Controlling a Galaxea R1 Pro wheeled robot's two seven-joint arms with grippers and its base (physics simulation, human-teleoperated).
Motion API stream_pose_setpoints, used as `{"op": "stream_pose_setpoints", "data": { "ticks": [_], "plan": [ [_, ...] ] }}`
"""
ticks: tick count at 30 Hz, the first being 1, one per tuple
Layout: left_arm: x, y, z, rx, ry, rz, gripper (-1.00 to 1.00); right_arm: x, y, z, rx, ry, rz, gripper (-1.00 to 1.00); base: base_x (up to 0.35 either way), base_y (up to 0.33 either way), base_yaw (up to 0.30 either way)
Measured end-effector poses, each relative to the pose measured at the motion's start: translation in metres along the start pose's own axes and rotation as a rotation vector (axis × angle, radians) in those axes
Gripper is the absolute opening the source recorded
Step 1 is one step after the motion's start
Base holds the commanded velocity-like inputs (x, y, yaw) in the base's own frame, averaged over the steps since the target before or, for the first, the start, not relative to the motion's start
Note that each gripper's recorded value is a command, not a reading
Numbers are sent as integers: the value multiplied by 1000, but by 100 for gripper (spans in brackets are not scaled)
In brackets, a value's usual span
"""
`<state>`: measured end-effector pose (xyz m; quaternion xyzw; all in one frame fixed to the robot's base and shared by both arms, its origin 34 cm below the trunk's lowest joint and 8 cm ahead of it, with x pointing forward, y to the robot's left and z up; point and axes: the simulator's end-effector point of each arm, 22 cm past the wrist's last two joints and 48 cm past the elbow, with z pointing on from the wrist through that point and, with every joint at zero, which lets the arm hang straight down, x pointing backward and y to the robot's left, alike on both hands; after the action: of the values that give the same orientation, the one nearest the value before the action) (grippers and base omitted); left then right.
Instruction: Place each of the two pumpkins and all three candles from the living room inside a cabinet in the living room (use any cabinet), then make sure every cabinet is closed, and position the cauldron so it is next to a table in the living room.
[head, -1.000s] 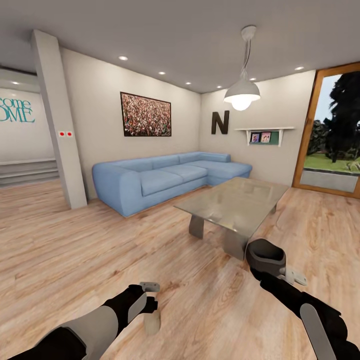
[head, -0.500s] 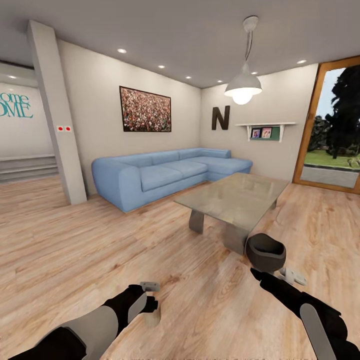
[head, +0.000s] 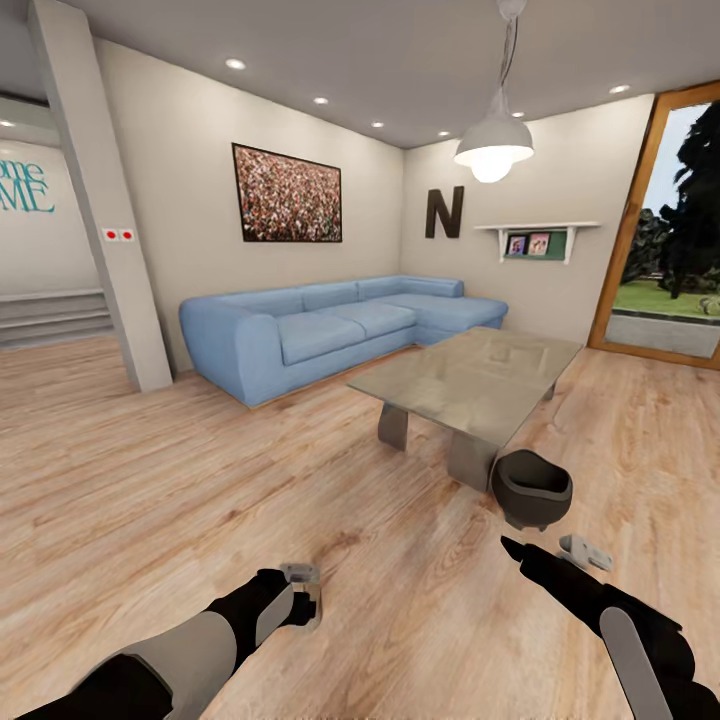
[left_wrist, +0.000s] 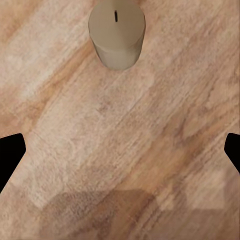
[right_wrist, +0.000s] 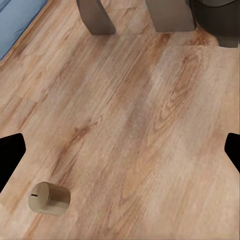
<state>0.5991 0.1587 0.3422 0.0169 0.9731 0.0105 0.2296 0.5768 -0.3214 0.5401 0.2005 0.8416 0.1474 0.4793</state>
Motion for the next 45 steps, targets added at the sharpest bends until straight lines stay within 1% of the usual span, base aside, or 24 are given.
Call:
{"op": "stream_pose_setpoints", "data": {
  "ticks": [4,13,30,45],
  "plan": [
    [6,0,7,0,16,-1,100,6,-4,5,8,15,1,100,0,0,0],
    [5,0,6,2,13,-4,100,6,-4,5,8,14,1,100,15,0,0],
    [5,0,6,2,12,-1,100,6,-4,4,8,14,1,100,294,0,0],
    [5,0,6,2,12,0,100,6,-3,4,7,14,1,100,141,0,0]
  ]
}}
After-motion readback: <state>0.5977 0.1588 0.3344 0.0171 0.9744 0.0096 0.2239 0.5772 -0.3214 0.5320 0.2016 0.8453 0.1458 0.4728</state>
